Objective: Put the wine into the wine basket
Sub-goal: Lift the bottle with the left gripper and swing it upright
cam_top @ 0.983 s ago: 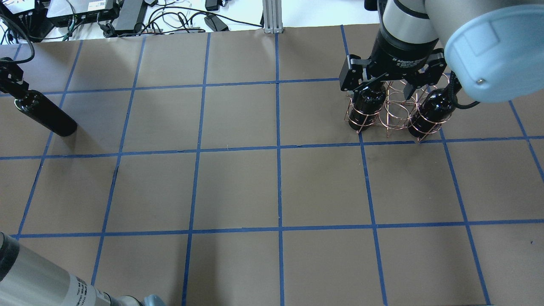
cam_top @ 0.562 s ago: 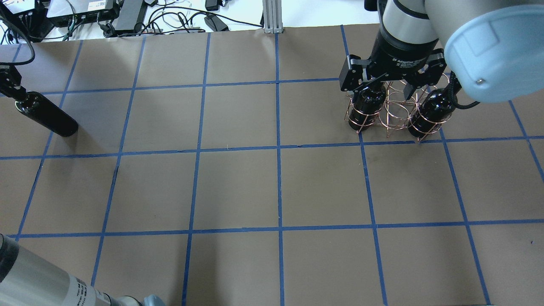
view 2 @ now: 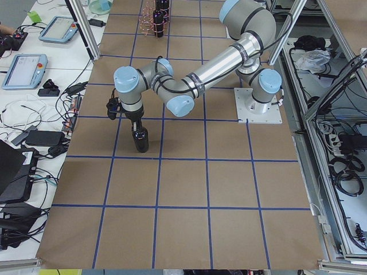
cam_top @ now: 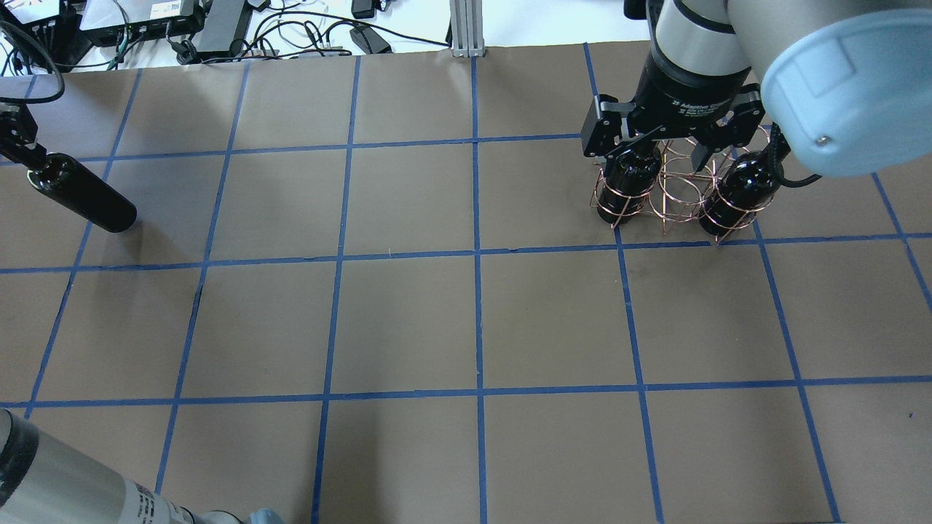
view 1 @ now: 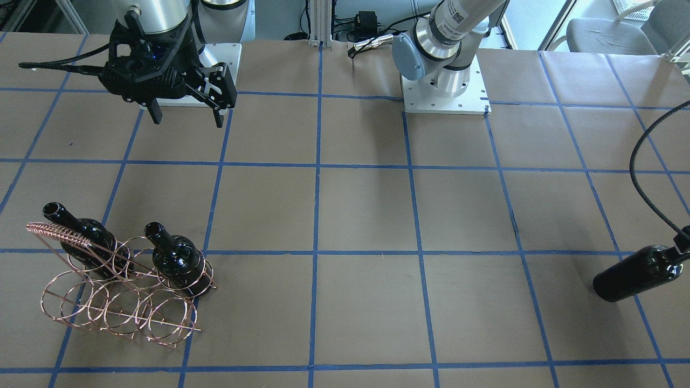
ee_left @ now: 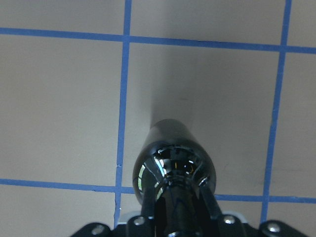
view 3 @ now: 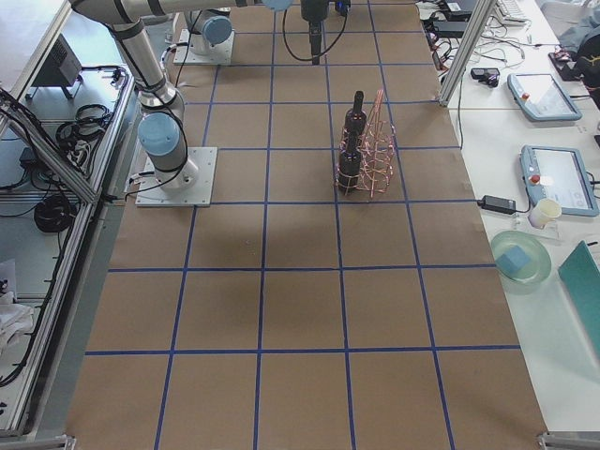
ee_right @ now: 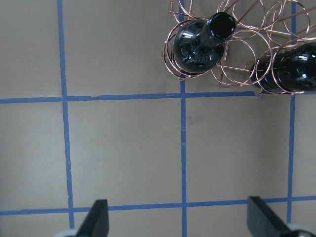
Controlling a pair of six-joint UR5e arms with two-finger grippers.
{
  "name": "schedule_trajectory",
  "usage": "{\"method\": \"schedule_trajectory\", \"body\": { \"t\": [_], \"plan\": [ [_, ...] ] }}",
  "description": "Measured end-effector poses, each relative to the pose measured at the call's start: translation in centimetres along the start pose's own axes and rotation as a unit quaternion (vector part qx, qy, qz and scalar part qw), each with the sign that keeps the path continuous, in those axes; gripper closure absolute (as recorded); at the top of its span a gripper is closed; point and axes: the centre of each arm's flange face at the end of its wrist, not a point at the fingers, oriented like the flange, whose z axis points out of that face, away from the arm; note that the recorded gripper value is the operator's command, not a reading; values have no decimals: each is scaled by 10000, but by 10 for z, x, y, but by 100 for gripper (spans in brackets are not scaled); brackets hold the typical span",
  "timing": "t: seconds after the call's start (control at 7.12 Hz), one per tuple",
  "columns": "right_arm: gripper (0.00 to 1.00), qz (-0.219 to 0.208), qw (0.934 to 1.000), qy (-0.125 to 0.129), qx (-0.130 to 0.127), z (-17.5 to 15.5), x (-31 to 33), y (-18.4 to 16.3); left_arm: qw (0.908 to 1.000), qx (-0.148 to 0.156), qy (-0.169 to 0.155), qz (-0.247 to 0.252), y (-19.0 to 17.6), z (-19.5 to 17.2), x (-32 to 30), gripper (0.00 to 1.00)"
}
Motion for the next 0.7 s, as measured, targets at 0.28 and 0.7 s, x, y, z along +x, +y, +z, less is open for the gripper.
{"method": "schedule_trajectory", "body": {
  "t": [0.28, 0.7],
  "plan": [
    [0, -1, 10000, 0, 0, 0, 0, 0, 9999, 1, 25, -136, -2, -21, 45, 100],
    [0, 0, 10000, 0, 0, 0, 0, 0, 9986, -127, 137, -492, 4, -48, 179, 100]
  ]
}}
